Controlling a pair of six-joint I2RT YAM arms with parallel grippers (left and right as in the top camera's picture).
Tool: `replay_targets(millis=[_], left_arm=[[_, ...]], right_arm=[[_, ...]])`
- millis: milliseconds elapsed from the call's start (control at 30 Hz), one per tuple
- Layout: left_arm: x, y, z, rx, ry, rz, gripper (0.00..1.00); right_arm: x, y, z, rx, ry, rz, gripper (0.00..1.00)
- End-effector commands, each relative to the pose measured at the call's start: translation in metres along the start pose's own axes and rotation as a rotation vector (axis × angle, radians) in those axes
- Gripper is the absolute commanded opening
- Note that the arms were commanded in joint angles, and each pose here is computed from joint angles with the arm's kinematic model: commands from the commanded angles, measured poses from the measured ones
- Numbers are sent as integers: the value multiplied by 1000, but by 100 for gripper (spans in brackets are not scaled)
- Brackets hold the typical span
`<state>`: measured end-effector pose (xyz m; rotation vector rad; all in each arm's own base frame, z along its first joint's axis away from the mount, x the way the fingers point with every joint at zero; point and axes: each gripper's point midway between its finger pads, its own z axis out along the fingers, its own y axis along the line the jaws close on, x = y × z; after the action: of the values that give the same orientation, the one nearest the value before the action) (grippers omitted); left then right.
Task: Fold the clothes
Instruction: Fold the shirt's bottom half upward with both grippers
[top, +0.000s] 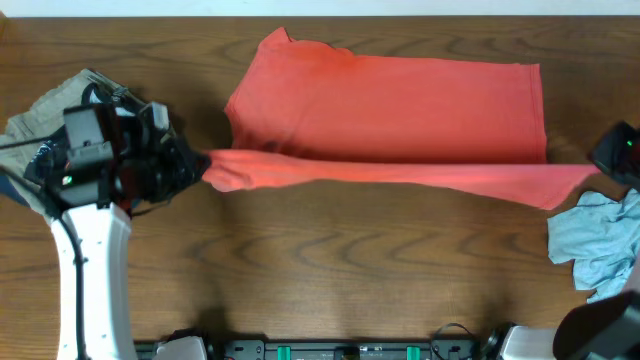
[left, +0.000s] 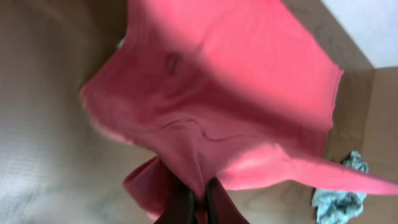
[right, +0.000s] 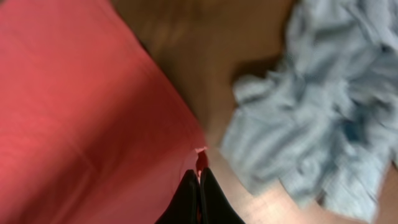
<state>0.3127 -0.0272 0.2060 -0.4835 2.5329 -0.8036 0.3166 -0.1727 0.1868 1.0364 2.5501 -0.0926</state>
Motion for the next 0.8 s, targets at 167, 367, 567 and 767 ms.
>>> replay_targets(millis=[167,367,567,767], left_arm=[[-46,-9,47,60,-59,1,6],[-69,0,78,75,-85,-10,6],[-74,4,116,88,-63,17,34],[-54,26,137,33,34,-37,58]], right_arm=[[-16,33,52,-29,1,-64,1],[-33,42,89,-41,-29,-61,1],[-55,68,112,-162,-93,-49,17],[-43,68,122,-171,-36,-52,43]])
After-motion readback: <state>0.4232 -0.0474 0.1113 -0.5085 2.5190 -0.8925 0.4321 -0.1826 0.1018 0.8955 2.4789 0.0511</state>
